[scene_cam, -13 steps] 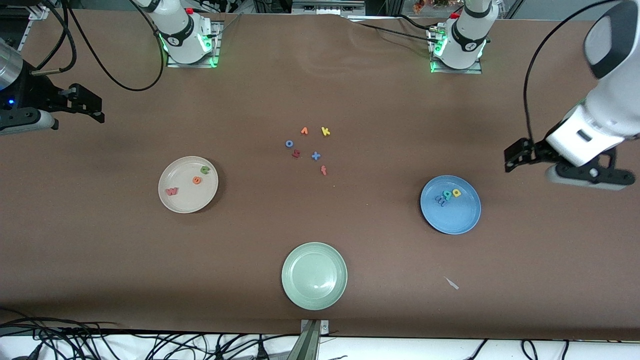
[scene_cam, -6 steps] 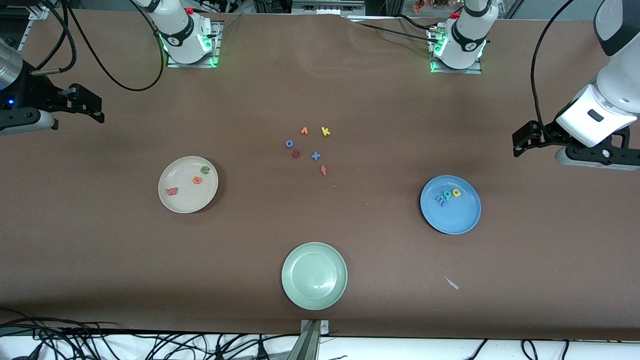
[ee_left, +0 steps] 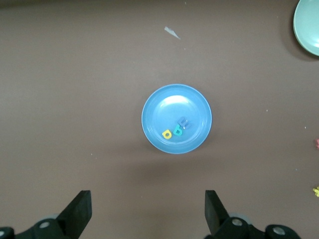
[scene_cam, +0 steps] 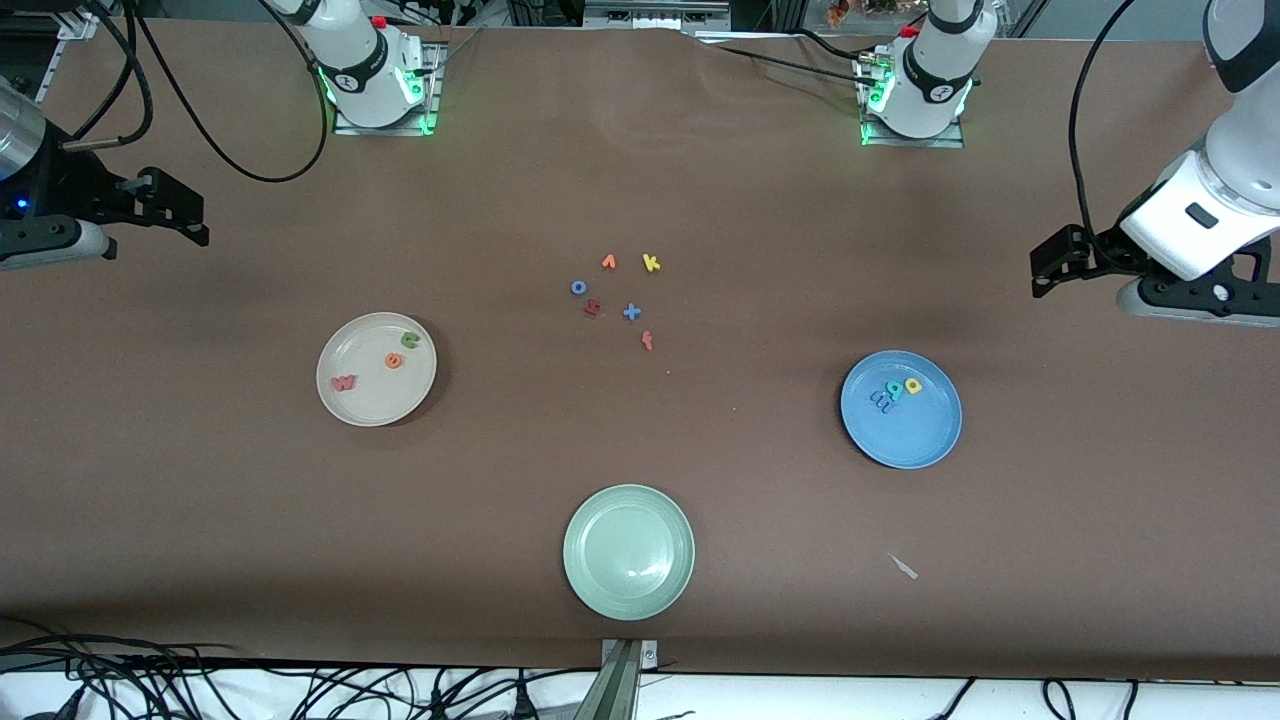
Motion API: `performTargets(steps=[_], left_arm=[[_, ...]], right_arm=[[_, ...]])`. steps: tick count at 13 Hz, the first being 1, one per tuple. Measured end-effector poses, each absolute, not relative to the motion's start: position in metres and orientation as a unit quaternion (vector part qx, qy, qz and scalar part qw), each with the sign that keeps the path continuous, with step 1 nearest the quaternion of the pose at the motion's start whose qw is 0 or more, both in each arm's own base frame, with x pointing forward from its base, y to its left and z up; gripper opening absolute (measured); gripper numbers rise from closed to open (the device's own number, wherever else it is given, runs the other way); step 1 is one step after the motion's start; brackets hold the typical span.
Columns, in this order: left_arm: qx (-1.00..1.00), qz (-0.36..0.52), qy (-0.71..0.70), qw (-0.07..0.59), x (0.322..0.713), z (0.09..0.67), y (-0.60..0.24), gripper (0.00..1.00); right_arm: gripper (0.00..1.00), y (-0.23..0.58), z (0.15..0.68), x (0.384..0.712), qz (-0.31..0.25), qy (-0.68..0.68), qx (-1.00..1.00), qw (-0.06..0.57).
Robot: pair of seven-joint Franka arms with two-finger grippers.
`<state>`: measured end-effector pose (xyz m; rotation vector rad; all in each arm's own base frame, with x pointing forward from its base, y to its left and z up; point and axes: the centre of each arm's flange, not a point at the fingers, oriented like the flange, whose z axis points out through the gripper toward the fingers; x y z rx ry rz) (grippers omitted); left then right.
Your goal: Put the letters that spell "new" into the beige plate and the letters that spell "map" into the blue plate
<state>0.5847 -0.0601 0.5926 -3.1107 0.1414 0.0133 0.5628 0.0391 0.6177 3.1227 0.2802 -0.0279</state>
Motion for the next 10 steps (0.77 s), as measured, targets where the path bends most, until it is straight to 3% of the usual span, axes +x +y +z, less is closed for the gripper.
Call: performTargets(steps=[10], left_arm=[[-1.0, 0.007, 0.025, 0.015, 0.586, 0.594, -0.037, 1.0]], right_arm=[[1.0, 0.04, 0.617, 0.563, -0.009, 0.09, 0.996, 0.003]])
